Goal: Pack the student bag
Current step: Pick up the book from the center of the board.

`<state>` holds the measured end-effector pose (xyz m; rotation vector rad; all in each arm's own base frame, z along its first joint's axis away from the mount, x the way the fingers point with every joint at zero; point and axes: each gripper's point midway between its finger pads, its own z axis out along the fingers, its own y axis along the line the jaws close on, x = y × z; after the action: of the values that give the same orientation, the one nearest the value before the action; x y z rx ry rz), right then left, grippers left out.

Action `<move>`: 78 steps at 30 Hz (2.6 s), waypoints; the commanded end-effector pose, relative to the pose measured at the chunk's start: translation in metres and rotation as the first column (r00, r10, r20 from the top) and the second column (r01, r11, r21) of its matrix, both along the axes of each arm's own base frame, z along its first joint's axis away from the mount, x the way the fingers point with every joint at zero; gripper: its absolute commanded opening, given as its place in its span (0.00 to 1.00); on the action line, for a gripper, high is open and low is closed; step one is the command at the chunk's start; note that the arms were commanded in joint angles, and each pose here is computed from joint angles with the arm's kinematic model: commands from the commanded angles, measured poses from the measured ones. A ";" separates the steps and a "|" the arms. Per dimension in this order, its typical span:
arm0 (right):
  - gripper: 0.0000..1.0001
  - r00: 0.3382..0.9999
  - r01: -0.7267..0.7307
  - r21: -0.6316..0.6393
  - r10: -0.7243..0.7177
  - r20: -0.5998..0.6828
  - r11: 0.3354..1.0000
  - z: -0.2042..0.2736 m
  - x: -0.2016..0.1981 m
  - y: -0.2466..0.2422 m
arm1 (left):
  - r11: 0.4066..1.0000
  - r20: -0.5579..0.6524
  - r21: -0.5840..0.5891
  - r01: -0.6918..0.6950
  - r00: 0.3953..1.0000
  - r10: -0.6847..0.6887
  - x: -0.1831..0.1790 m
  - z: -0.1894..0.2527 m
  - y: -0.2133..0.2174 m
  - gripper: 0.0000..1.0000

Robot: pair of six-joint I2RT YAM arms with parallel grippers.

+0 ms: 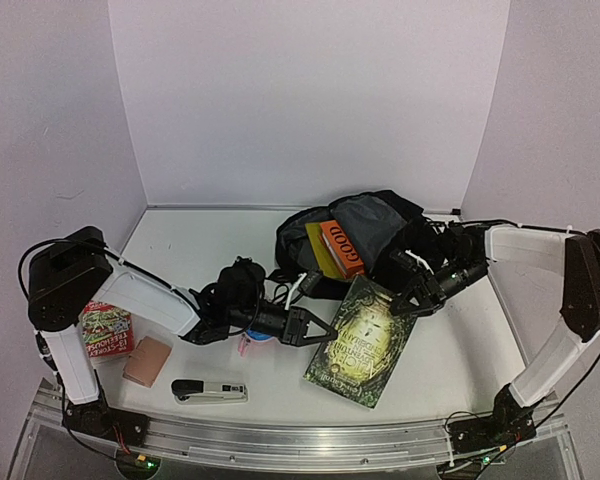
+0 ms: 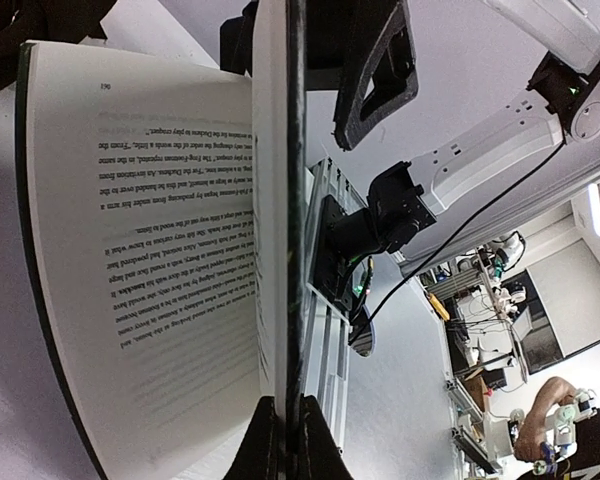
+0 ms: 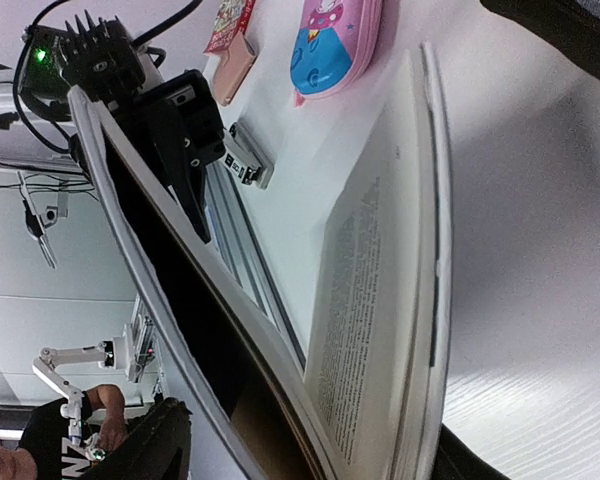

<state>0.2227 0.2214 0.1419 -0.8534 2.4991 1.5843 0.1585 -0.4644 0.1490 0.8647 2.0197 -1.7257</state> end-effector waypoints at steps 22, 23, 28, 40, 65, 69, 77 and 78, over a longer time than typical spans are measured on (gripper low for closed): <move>0.00 0.941 0.174 0.198 -0.222 0.256 0.965 0.180 0.085 0.001 | 0.830 0.128 -0.120 -0.544 0.821 0.556 0.087 0.132 0.078 0.97; 0.00 0.931 0.205 0.218 -0.259 0.259 0.954 0.189 0.094 0.002 | 0.828 0.112 -0.125 -0.547 0.821 0.560 0.086 0.128 0.080 0.98; 0.00 0.836 0.387 0.399 -0.499 0.227 0.831 0.232 0.141 0.004 | 0.840 0.025 -0.150 -0.522 0.847 0.531 0.082 0.108 0.072 1.00; 0.00 0.871 0.389 0.462 -0.482 0.099 0.797 0.216 0.143 0.022 | 0.834 -0.002 -0.348 -0.428 0.890 0.456 0.077 0.134 0.055 0.99; 0.00 0.915 0.309 0.493 -0.396 0.080 0.813 0.206 0.104 0.044 | 0.769 -0.177 -0.267 -0.581 0.814 0.553 0.119 0.114 0.068 0.70; 0.00 0.918 0.314 0.481 -0.391 0.065 0.818 0.197 0.106 0.045 | 0.771 -0.164 -0.304 -0.560 0.828 0.537 0.116 0.122 0.068 0.58; 0.07 0.914 0.330 0.463 -0.402 0.062 0.823 0.185 0.115 0.050 | 0.754 -0.155 -0.399 -0.521 0.849 0.505 0.112 0.138 0.074 0.18; 0.15 0.906 0.333 0.450 -0.414 0.091 0.829 0.181 0.120 0.051 | 0.751 -0.160 -0.399 -0.527 0.846 0.509 0.113 0.138 0.076 0.10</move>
<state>0.3409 0.2680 0.2973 -0.2770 2.0339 1.7600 0.2740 -0.3980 0.2597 0.0763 1.7087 -1.6983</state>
